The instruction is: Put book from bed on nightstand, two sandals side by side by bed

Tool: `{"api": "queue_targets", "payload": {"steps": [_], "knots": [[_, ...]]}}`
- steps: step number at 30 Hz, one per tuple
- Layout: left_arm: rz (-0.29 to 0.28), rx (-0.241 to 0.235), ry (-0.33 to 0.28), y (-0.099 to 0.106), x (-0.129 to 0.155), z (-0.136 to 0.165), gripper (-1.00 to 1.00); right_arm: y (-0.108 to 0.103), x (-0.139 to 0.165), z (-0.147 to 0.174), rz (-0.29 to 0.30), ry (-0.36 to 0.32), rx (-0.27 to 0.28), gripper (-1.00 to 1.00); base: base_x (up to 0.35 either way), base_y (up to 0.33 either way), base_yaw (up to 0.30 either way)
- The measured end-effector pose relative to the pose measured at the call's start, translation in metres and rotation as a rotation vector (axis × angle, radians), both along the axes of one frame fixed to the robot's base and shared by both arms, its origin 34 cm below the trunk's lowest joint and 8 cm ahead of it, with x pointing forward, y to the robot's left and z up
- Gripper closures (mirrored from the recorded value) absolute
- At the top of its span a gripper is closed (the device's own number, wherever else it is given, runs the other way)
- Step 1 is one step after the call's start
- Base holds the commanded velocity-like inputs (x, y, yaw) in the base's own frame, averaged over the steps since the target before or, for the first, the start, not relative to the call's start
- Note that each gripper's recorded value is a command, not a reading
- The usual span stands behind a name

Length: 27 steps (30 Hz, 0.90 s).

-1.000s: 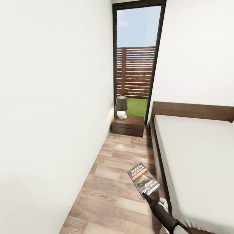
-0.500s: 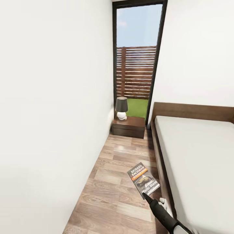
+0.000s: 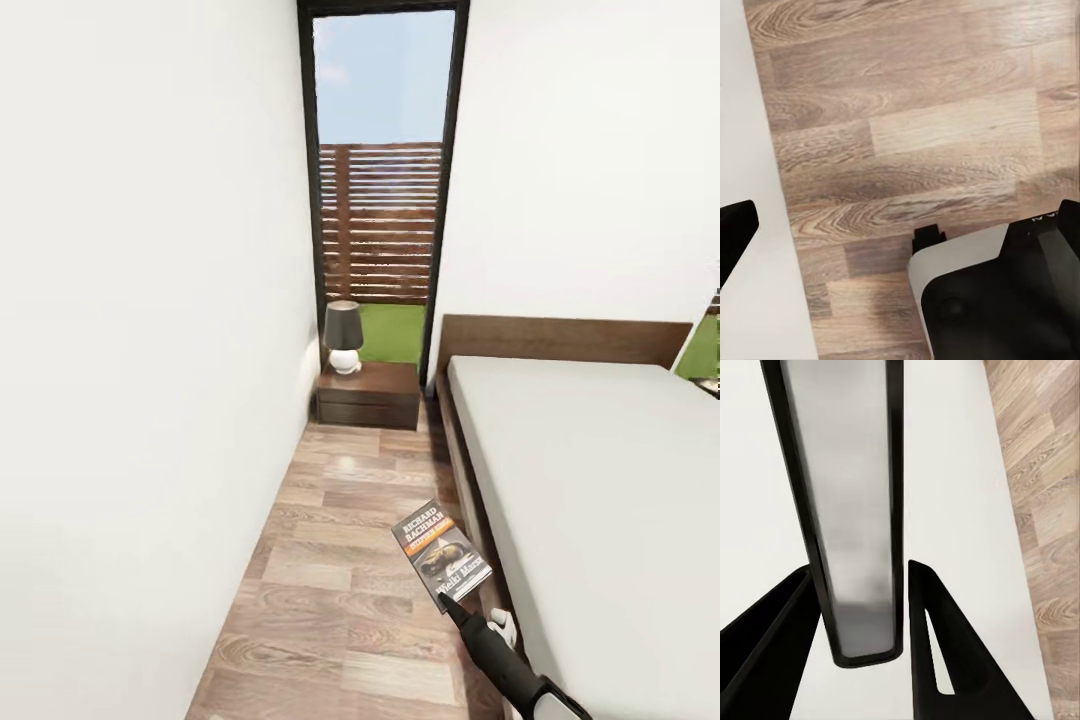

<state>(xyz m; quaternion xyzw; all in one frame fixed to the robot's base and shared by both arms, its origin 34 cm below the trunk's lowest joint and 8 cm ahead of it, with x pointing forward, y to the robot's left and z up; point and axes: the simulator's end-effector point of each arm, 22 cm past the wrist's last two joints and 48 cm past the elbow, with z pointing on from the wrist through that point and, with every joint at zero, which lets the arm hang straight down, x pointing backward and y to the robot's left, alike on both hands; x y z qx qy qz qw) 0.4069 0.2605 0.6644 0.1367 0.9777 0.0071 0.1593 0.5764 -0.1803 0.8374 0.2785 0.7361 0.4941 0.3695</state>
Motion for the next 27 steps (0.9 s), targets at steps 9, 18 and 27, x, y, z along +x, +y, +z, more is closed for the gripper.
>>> {"api": "queue_targets", "payload": {"steps": [9,18,27], "knots": [[0.0,0.0,-0.002,0.0001,0.0003,0.0001,-1.0,0.0007,0.0,0.0001,0.001,-0.001,-0.001,1.0,0.271,0.049,-0.048],[-0.001,0.001,-0.003,0.0,0.0005,0.0002,-1.0,0.0013,-0.0002,0.0,0.003,0.0,-0.001,1.0,0.312,0.11,-0.1],[-0.001,0.001,-0.003,0.0001,0.0004,0.0002,-1.0,0.0013,-0.0002,-0.0001,0.003,0.0,-0.001,1.0,0.321,0.127,-0.091]]}}
